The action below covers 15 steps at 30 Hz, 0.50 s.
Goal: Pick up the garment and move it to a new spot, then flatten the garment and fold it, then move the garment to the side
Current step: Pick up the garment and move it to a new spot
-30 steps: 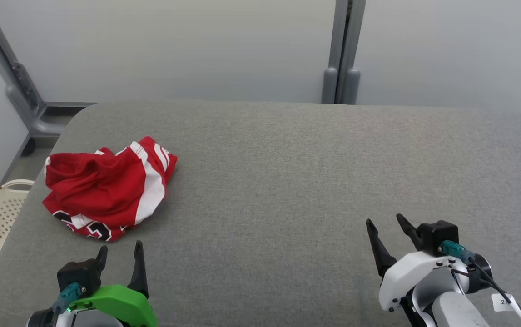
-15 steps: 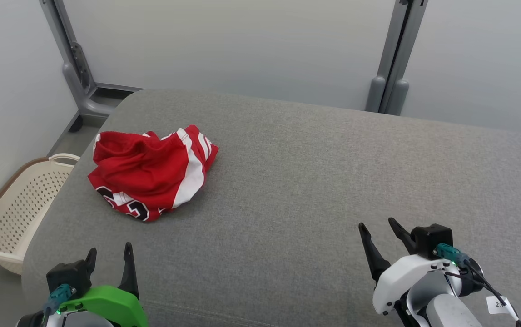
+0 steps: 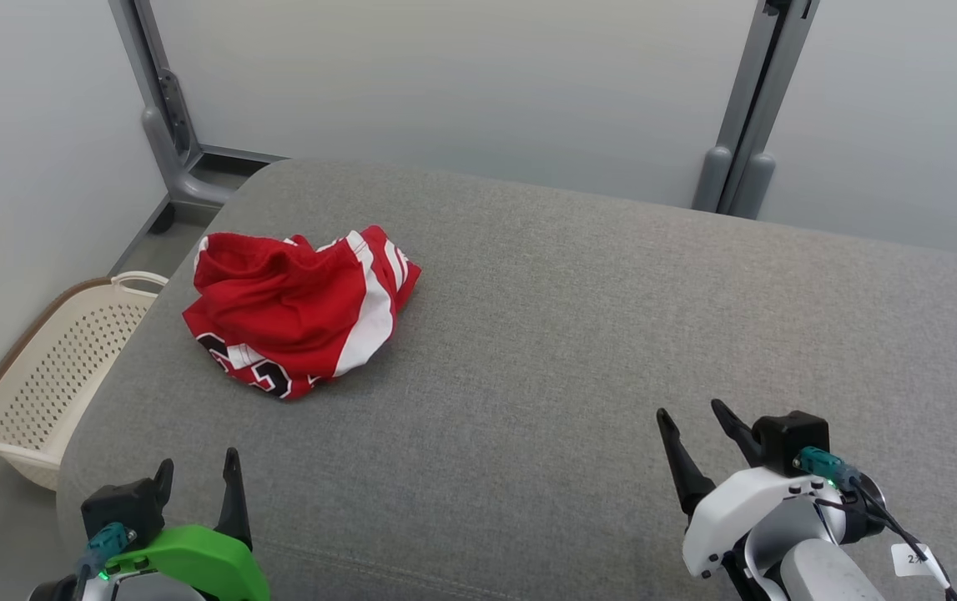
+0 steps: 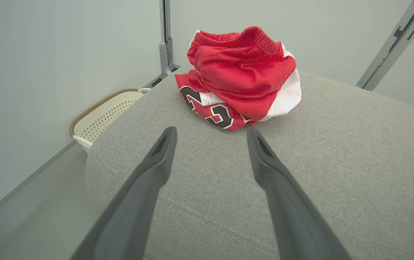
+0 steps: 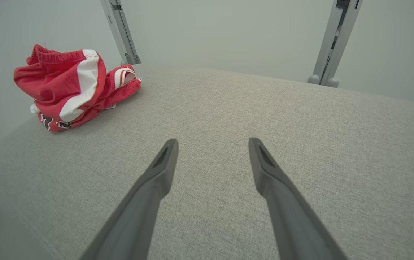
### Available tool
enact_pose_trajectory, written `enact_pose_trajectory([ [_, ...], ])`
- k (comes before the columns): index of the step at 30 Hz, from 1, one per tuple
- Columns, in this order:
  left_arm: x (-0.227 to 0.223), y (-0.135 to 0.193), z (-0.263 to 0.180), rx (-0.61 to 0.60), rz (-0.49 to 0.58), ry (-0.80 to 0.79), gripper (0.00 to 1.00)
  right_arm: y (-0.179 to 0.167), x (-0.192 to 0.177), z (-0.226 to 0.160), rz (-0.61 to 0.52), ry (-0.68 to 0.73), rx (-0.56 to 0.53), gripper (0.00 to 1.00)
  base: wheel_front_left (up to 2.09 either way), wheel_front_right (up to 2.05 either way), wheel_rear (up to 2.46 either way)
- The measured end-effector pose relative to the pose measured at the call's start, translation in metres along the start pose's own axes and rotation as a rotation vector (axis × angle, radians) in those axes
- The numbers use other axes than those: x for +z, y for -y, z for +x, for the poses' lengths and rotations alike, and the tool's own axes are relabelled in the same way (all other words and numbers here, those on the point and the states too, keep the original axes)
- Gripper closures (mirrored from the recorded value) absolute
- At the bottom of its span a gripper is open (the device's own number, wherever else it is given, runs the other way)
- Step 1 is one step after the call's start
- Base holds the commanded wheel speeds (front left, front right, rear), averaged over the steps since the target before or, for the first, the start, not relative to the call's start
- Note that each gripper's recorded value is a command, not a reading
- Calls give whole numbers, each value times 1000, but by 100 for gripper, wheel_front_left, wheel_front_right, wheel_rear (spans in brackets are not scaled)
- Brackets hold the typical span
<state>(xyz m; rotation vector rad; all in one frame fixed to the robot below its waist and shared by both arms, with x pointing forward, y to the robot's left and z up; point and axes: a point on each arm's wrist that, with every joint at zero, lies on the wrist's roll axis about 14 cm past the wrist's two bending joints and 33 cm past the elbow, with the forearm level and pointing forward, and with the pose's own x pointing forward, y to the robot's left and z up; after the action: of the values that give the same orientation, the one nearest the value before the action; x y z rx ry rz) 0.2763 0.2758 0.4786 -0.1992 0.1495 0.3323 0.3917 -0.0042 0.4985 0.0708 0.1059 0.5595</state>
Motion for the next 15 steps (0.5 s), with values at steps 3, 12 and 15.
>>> enact_pose_trajectory([
  [3, -5, 2, 0, -7, 2, -25, 0, 1, -1, 0, 1, -2, -2, 0, 0, 0, 0],
  [12, -5, 28, 31, -120, 89, -175, 0, 1, -6, 3, -10, -22, 4, 0, 0, 0, 0],
  [15, -3, 41, 46, -151, 119, -239, 0, 1, -9, 4, -12, -35, 7, 0, 0, 0, 0],
])
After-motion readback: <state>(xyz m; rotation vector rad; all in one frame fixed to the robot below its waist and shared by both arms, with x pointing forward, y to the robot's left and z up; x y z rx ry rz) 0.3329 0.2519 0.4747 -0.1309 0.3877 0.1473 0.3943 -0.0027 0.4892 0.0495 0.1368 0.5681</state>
